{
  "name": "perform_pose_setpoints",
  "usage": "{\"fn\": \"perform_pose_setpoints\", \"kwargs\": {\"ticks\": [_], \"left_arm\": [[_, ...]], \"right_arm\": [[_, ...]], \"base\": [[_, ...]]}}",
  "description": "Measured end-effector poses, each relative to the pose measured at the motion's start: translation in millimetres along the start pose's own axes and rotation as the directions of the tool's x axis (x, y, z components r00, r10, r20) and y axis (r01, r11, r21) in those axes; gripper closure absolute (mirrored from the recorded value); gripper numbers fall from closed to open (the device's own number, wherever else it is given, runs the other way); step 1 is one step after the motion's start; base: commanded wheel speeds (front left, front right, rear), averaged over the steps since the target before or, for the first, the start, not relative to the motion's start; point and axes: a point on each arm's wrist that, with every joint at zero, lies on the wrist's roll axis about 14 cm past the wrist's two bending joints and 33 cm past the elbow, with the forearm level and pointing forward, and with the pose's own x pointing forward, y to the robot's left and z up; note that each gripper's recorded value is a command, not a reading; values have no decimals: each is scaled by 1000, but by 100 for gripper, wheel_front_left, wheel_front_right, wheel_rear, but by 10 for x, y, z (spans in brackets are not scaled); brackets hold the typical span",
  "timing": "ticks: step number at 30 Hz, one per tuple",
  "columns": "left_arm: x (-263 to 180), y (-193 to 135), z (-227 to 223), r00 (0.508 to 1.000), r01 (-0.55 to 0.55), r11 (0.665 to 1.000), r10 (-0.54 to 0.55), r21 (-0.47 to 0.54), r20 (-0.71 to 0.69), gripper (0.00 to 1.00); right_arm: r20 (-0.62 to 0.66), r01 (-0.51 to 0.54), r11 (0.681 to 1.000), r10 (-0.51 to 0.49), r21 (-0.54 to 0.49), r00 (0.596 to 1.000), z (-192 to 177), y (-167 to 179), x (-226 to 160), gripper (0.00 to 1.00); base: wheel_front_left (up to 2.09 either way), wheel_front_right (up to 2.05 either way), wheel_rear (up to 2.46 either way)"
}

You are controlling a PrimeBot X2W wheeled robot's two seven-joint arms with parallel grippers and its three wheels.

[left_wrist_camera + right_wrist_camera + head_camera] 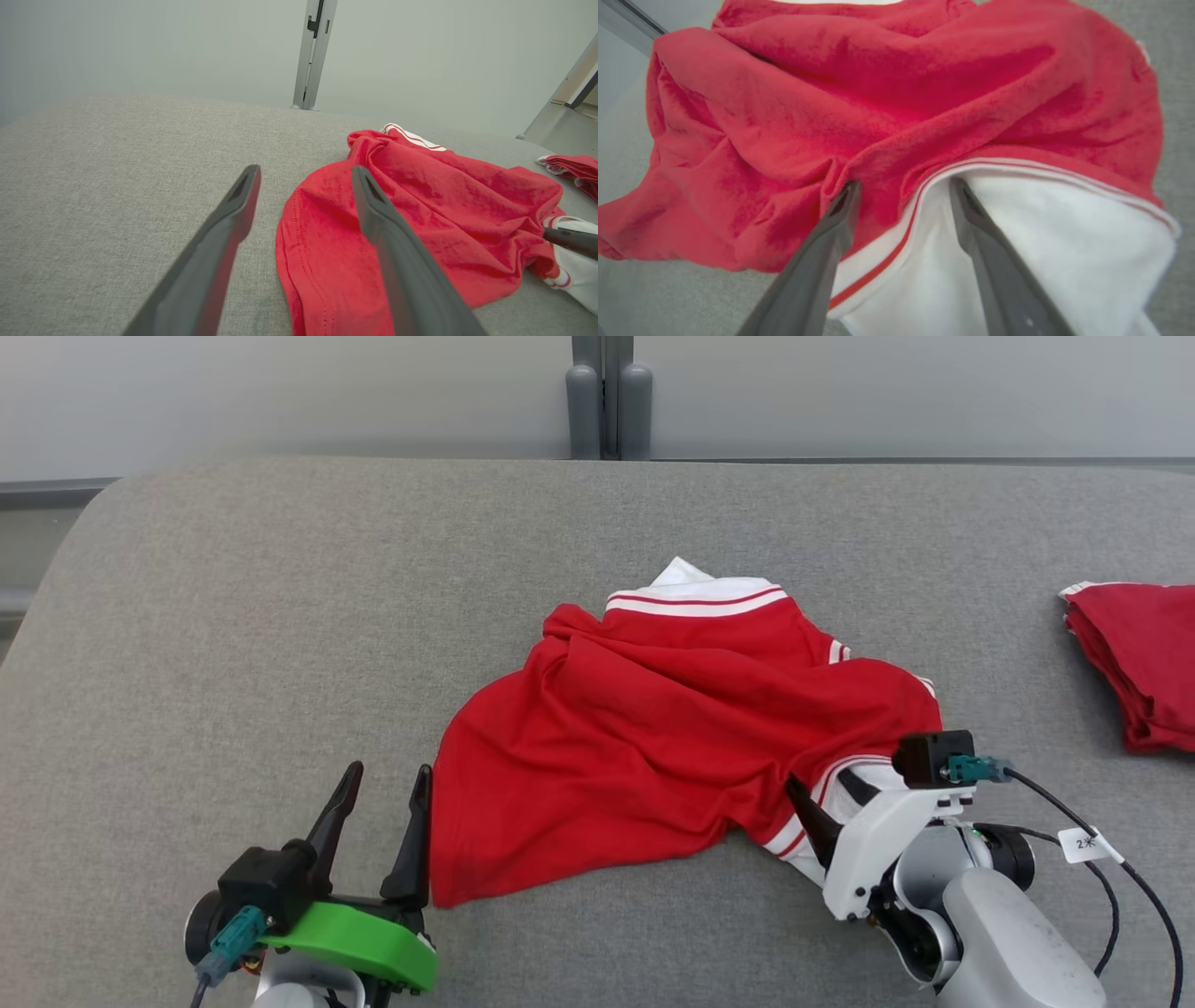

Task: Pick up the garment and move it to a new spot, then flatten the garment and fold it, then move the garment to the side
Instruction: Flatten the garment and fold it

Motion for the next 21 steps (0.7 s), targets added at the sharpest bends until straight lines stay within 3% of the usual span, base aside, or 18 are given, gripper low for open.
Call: {"fn": "perform_pose_setpoints", "kwargs": {"ticks": [9, 15, 21], "left_arm": [[42, -80, 57, 1000, 19, 1000, -19, -7, 21, 0], [110, -241, 132, 997, 68, 998, -68, -4, 46, 0], [119, -313, 157, 995, 89, 996, -89, -1, 54, 0]], "right_arm": [[160, 37, 999, -32, -33, 987, 392, -190, -436, 0], [337, 114, 993, -101, -19, 936, 761, -461, -915, 0], [267, 198, 980, -191, 2, 945, 441, -747, -1126, 0]], "base": [[0, 0, 0], [0, 0, 0], [0, 0, 0]]}}
